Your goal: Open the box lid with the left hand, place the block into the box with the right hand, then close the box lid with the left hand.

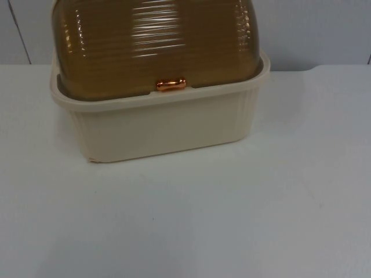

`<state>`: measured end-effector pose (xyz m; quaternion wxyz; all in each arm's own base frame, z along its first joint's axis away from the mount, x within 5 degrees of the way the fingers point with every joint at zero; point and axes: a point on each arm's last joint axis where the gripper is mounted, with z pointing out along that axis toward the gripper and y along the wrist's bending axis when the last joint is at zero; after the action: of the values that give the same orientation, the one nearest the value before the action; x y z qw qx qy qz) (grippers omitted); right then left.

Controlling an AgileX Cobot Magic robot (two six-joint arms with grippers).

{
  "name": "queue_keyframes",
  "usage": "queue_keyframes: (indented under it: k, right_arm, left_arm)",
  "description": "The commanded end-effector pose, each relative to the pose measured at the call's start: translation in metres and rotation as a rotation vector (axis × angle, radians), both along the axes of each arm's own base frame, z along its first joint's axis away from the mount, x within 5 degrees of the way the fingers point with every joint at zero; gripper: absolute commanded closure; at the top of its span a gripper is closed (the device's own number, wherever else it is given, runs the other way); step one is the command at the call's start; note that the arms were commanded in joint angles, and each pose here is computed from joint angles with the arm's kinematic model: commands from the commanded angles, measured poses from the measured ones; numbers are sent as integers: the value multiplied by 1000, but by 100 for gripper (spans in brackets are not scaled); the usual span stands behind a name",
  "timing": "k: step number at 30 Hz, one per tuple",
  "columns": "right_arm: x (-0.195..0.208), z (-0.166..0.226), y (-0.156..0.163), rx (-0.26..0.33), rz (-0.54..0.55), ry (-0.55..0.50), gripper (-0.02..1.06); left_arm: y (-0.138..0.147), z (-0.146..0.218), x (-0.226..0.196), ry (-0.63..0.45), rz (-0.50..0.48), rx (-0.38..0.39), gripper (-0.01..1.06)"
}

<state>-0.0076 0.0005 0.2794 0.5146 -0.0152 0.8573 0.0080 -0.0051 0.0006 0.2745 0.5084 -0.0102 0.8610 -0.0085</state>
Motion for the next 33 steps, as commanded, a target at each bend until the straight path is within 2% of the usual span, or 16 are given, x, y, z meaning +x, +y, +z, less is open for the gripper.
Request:
queue_keyframes:
  k: [1,33]
  right_arm:
    - [0,0,0,-3,-1,-13,0]
    - [0,0,-1,-5,-6,-13,0]
  left_arm:
    - [0,0,0,-9,-2,-5,0]
    - [0,0,0,-8,-3,-7,0]
